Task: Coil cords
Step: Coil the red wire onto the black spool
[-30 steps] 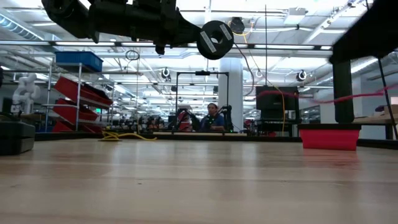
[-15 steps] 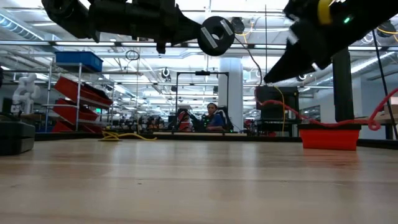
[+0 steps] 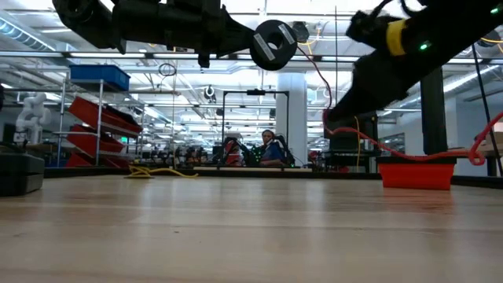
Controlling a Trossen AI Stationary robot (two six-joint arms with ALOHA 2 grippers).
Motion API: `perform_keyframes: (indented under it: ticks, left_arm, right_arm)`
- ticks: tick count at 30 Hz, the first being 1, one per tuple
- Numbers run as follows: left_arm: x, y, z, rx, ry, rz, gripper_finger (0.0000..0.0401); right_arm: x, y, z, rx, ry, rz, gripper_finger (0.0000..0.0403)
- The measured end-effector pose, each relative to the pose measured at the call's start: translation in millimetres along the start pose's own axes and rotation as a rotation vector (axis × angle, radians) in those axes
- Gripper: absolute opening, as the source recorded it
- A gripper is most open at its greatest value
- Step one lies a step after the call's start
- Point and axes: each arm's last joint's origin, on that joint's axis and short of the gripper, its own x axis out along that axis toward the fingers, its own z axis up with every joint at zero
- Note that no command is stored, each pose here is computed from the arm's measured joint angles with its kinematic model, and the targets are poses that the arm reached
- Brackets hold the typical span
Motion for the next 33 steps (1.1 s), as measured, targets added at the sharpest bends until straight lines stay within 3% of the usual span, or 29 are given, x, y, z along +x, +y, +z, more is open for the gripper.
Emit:
perform_keyframes:
  ticks: [4,9,15,19,26,33]
  left_arm:
    - [0,0,0,0.000,0.001,0.000,0.0000]
    - [0,0,0,-0.001,-0.004,0.001,0.0000]
    - [0,0,1,-0.002,-0.006,0.000,0.0000]
    - [0,0,1,-0.002,-0.007,0.000,0.0000]
    - [0,0,1,-0.002,-0.008,0.001,0.0000]
    - [0,0,2,-0.009,-0.025,0.002,0.0000]
  right_arm:
    - [-16,-6,0,0.057,0.056,0.072,0.0117]
    - [-28,-3,8,0.110,0.026,0.174,0.0136]
    - [-20,-3,13,0.123,0.018,0.190,0.0185]
    - [-16,-2,15,0.114,-0.001,0.184,0.0191]
    - [-7,-8,17,0.110,-0.030,0.084,0.0140]
    - [-5,-12,12,0.111,-0.050,0.020,0.0022]
